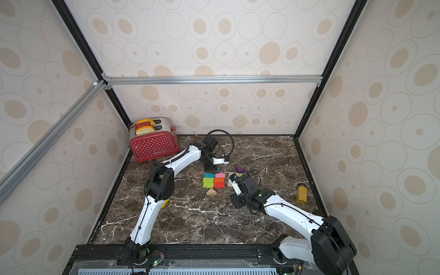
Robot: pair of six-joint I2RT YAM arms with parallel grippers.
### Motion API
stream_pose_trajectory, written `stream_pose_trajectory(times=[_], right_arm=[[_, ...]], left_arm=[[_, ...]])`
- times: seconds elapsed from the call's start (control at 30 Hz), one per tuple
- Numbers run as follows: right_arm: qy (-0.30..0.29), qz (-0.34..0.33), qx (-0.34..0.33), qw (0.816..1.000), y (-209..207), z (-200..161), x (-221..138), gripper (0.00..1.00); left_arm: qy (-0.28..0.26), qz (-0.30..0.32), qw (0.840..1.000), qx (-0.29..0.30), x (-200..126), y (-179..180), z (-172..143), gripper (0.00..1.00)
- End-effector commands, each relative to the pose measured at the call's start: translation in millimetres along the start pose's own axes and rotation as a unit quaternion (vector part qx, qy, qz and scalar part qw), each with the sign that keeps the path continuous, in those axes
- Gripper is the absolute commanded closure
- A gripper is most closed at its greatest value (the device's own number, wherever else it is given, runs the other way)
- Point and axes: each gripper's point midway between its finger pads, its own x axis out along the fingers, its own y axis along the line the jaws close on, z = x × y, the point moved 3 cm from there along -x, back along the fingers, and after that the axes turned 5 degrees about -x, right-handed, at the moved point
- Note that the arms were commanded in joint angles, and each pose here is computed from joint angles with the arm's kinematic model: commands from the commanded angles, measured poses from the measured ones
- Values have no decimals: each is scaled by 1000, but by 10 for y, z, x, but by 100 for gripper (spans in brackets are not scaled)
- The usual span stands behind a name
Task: Assemble a piece of candy with building blocks
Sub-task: Assemble the building block at the center of the board, then adjust the building block at the center of the board.
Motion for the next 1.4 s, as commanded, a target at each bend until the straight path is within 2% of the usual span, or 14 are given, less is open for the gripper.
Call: stream_pose_trajectory(times=[0.0,0.2,0.33,0.4,0.47,0.57,0.67,0.8,0.9,0.97,1.03,1.17,1.27,1.37], right_arm=[[14,-2,2,1000,-13,-79,31,41],[10,-10,1,1000,-36,-67,17,41],[-2,-15,-1,1000,-50,4,-41,41],[-15,-24,4,1000,-76,65,-115,40],[-38,-27,6,999,-84,140,-195,40],[-84,-37,14,996,-121,290,-307,39],[-121,-32,30,992,-115,457,-371,32],[-153,36,22,987,62,699,-323,25],[-131,70,18,989,160,831,-200,24],[-103,98,13,990,246,902,-71,24],[-75,112,0,991,335,977,52,24],[-43,129,-54,989,589,1163,310,24],[-26,153,-76,985,766,1322,561,26],[-16,178,-119,977,1008,1510,783,26]], left_arm=[[-1,0,1000,13,-60,11,19,47],[-76,32,997,6,-570,26,288,43],[-146,135,979,-41,-1190,233,446,39],[-192,202,955,-104,-1627,381,434,37],[-229,235,930,-167,-2027,434,323,36],[-291,276,871,-283,-2608,430,15,34],[-311,314,819,-365,-2992,223,-374,22],[-294,338,786,-426,-3199,-235,-887,10],[-261,370,756,-474,-3239,-569,-1373,1],[-247,385,741,-492,-3231,-792,-1651,1],[-231,410,714,-518,-3233,-998,-1955,1],[-216,443,672,-553,-3227,-1349,-2401,1],[-212,453,653,-569,-3229,-1521,-2588,1],[-219,450,646,-577,-3223,-1640,-2676,1]])
